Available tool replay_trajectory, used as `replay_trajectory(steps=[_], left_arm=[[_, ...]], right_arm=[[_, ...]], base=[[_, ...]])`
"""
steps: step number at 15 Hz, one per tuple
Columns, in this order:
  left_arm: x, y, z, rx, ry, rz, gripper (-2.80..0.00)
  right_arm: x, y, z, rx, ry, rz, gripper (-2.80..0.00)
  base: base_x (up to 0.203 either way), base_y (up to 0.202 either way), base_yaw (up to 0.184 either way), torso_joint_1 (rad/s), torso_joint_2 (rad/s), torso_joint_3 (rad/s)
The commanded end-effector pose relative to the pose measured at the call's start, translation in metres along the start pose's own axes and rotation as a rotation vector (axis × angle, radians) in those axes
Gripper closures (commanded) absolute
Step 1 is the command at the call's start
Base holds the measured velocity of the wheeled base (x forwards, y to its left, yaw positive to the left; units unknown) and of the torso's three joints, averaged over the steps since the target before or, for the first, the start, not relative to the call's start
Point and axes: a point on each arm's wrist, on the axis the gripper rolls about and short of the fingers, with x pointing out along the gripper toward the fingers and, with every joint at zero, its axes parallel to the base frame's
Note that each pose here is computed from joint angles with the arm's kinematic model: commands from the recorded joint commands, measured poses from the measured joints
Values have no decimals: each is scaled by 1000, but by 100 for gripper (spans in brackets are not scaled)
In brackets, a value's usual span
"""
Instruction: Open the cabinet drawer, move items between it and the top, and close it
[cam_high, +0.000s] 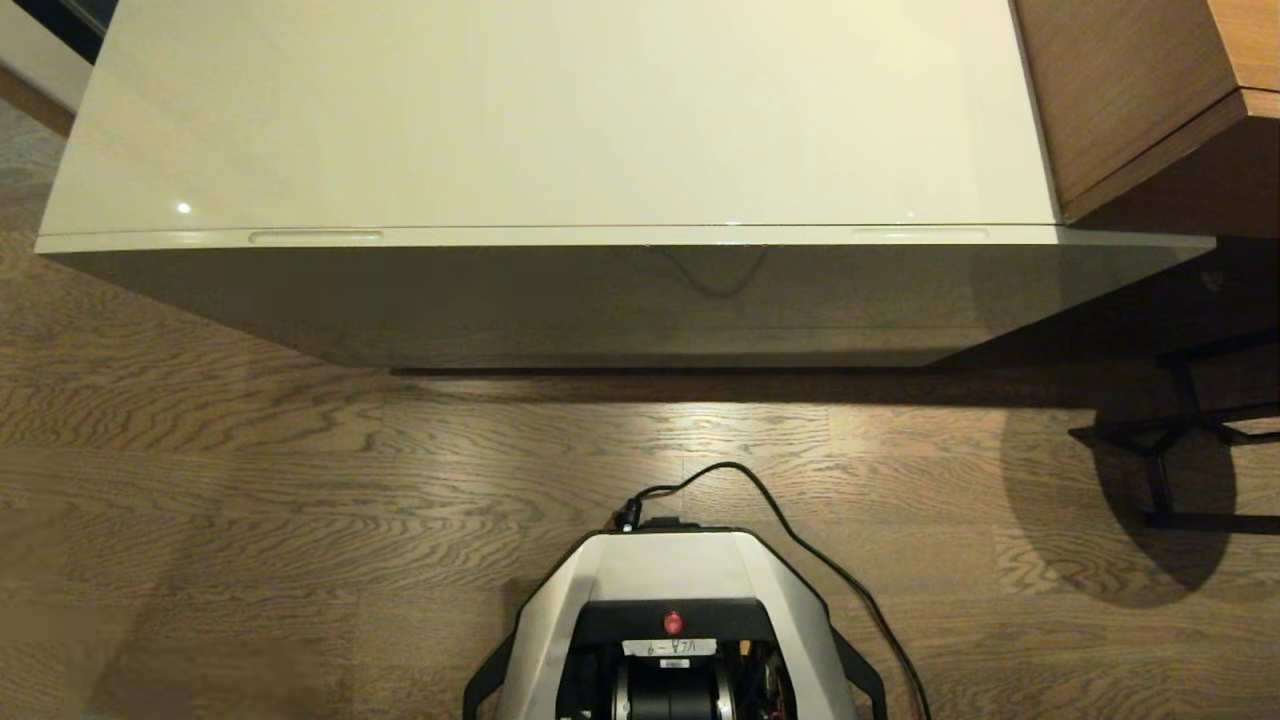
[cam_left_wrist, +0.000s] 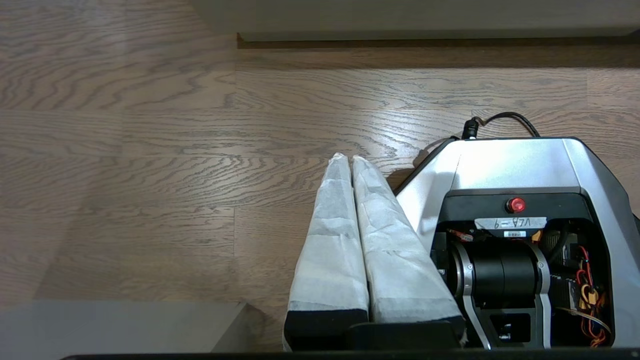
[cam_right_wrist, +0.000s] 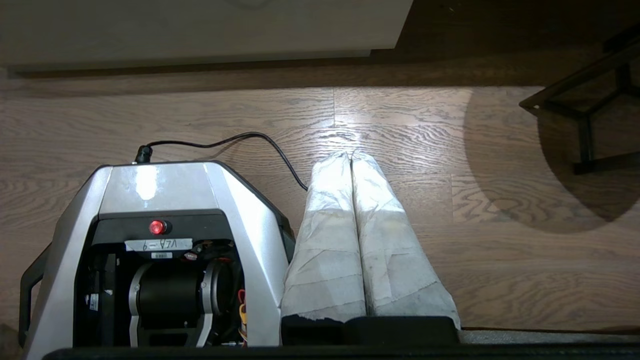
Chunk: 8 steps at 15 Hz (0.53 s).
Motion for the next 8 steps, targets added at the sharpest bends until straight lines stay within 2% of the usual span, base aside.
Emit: replay_trajectory(steps=[1, 8], left_arm=[[0, 0, 0, 1, 2, 2, 0], [0, 0, 0, 1, 2, 1, 0]], right_arm=[[0, 0, 0, 0, 2, 1, 0], [0, 0, 0, 0, 2, 1, 0]], base=[[0, 0, 0, 0, 0, 0], [0, 0, 0, 0, 0, 0]])
